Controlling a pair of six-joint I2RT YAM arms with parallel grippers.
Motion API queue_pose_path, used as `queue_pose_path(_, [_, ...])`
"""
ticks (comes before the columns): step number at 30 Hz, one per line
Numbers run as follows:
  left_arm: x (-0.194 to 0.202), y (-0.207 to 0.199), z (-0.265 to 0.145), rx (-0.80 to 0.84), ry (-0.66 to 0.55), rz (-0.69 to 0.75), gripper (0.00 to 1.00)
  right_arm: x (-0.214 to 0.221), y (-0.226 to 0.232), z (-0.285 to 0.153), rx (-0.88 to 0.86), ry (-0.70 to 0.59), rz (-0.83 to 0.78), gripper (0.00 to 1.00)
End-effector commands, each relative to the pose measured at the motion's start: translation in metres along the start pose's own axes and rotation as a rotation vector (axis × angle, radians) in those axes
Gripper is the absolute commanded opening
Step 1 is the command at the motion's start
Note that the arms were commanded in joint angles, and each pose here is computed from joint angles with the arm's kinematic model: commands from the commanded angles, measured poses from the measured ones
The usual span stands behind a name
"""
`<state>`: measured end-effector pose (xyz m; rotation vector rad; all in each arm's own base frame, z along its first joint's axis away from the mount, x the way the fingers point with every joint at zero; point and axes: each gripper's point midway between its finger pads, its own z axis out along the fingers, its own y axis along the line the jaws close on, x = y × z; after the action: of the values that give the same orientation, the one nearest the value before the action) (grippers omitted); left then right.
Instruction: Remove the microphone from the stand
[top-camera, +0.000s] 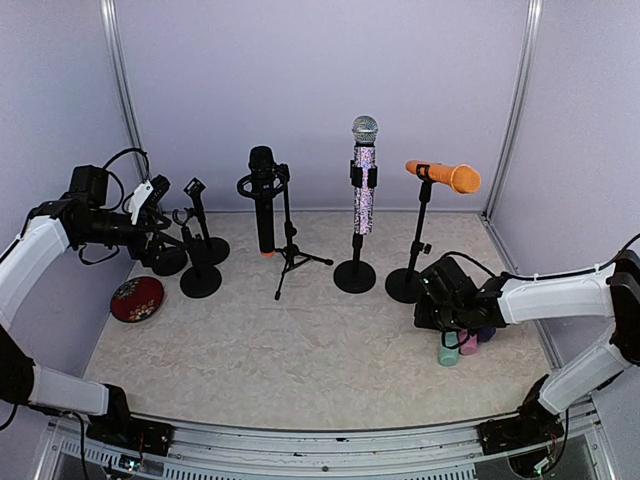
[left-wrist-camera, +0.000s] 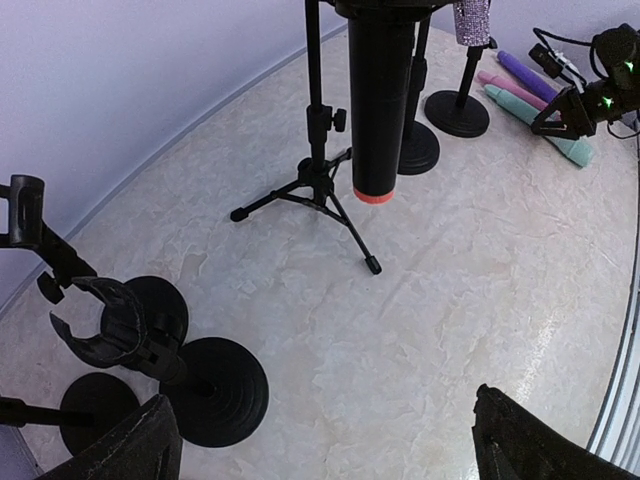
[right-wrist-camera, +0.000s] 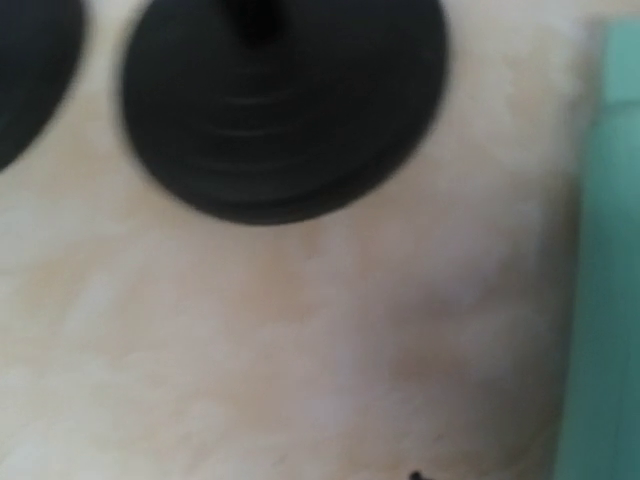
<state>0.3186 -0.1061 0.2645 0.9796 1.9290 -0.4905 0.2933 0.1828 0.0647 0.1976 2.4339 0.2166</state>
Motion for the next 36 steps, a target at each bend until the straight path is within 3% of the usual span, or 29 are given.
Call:
queue_pose_path(1, [-0.013, -0.003, -0.006, 0.004, -0.028, 0.026, 0.99, 0.005, -0.01, 0.017, 0.011, 0.07, 0.068, 0.35])
queue_pose_path(7, [-0.012, -0.005, -0.002, 0.015, -0.022, 0.026, 0.98, 0.006, -0.037, 0.029, 0.111, 0.089, 0.163, 0.35])
queue_pose_path(14, [0.002, -0.009, 0.012, 0.025, 0.006, 0.022, 0.98, -0.041, -0.026, 0.007, 0.03, -0.064, 0.181, 0.4])
queue_pose_path(20, [0.003, -0.015, 0.022, 0.049, 0.017, 0.02, 0.97, -0.11, 0.015, -0.049, -0.186, -0.333, 0.023, 0.61])
queue_pose_path(27, [-0.005, -0.025, 0.026, 0.078, 0.006, 0.022, 0.98, -0.162, 0.024, -0.145, -0.33, -0.772, -0.173, 0.84])
queue_pose_path(31, [-0.009, -0.026, 0.025, 0.085, 0.0, 0.022, 0.98, -0.184, 0.032, -0.188, -0.356, -0.954, -0.26, 0.89])
queue_pose_path(36, [-0.015, -0.026, 0.022, 0.087, -0.001, 0.018, 0.98, -0.208, 0.053, -0.21, -0.344, -1.042, -0.361, 0.89])
